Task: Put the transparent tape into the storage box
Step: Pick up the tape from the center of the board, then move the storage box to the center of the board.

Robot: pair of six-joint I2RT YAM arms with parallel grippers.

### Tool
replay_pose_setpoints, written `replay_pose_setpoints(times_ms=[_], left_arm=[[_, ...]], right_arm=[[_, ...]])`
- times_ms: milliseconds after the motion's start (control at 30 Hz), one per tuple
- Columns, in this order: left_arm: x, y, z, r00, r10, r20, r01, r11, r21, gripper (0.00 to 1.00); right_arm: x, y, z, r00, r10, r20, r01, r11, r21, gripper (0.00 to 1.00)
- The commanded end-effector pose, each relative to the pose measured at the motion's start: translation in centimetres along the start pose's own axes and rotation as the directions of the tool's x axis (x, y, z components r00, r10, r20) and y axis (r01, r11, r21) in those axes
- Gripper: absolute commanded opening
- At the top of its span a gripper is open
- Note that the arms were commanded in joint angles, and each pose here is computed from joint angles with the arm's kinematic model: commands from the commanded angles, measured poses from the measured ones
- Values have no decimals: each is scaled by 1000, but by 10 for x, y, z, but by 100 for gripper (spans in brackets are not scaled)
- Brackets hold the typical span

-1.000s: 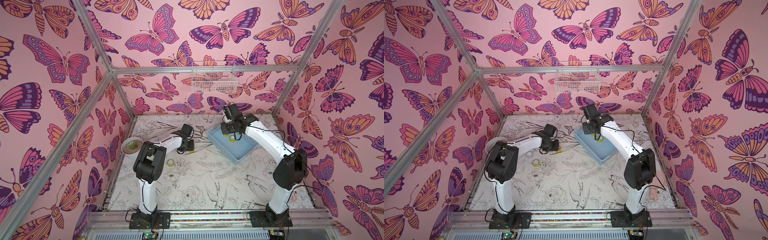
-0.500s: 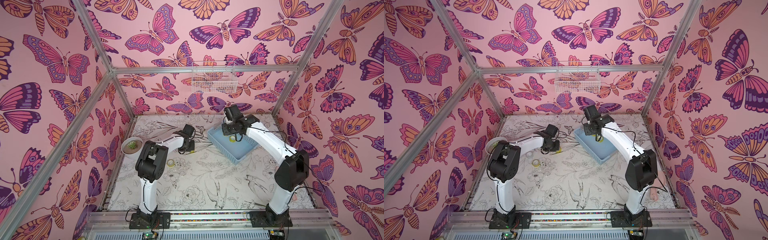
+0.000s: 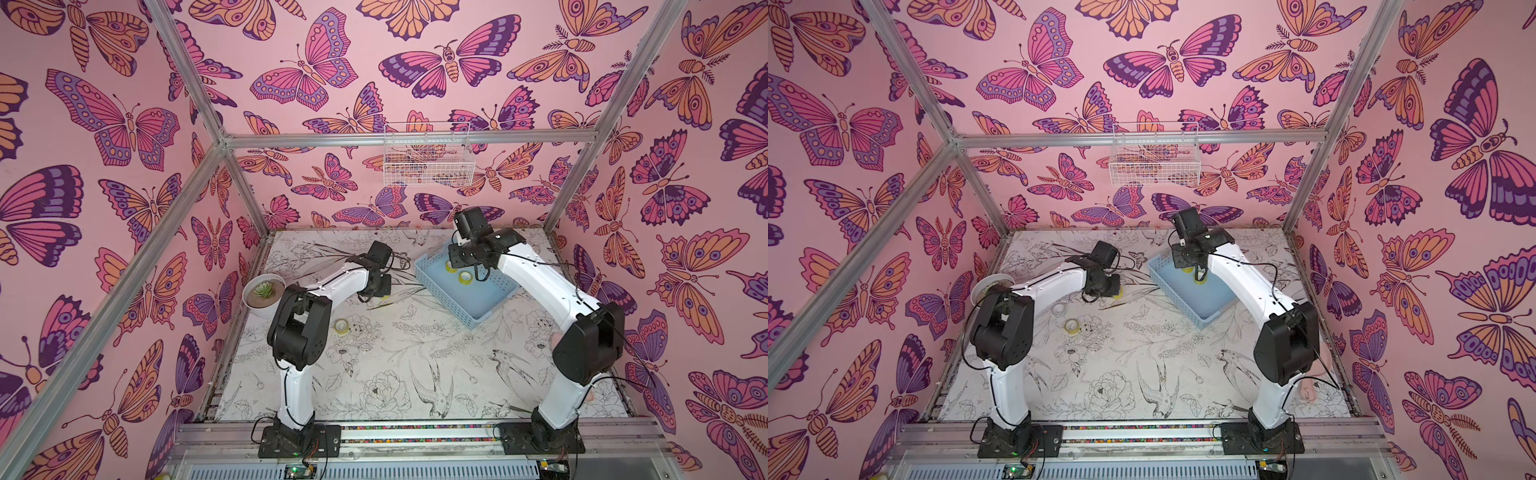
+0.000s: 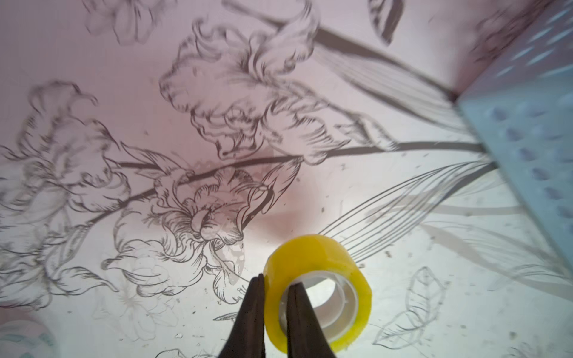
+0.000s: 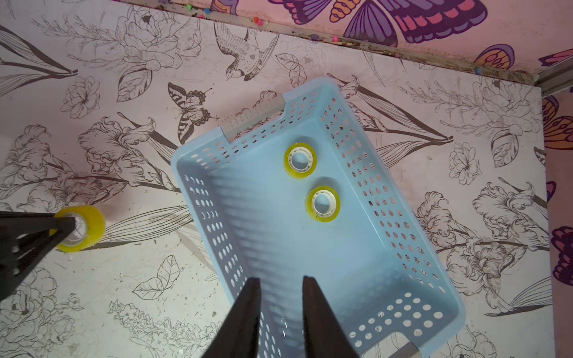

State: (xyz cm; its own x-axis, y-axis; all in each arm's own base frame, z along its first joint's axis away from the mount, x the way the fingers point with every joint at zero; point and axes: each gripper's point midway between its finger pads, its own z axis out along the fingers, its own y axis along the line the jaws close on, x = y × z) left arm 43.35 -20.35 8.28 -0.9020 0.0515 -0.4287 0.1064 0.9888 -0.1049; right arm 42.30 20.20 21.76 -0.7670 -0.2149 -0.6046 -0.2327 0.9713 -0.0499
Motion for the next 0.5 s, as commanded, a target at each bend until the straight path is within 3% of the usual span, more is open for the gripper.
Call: replay_pose_setpoints(times_ms=[0, 233, 467], left_arm=[[-36, -15, -48, 994, 33, 103, -36, 999, 35, 0], [-74, -54, -78, 980, 64, 189, -85, 991, 108, 0], [-80, -74, -82, 976, 78, 201, -108, 984, 143, 0]], right_arm=[[-2, -15, -14, 1000, 28, 8, -28, 999, 16, 28], [32, -19, 22, 990, 23, -141, -23, 1000, 1, 27], [83, 0, 85, 953, 20, -303, -42, 997, -64, 25]])
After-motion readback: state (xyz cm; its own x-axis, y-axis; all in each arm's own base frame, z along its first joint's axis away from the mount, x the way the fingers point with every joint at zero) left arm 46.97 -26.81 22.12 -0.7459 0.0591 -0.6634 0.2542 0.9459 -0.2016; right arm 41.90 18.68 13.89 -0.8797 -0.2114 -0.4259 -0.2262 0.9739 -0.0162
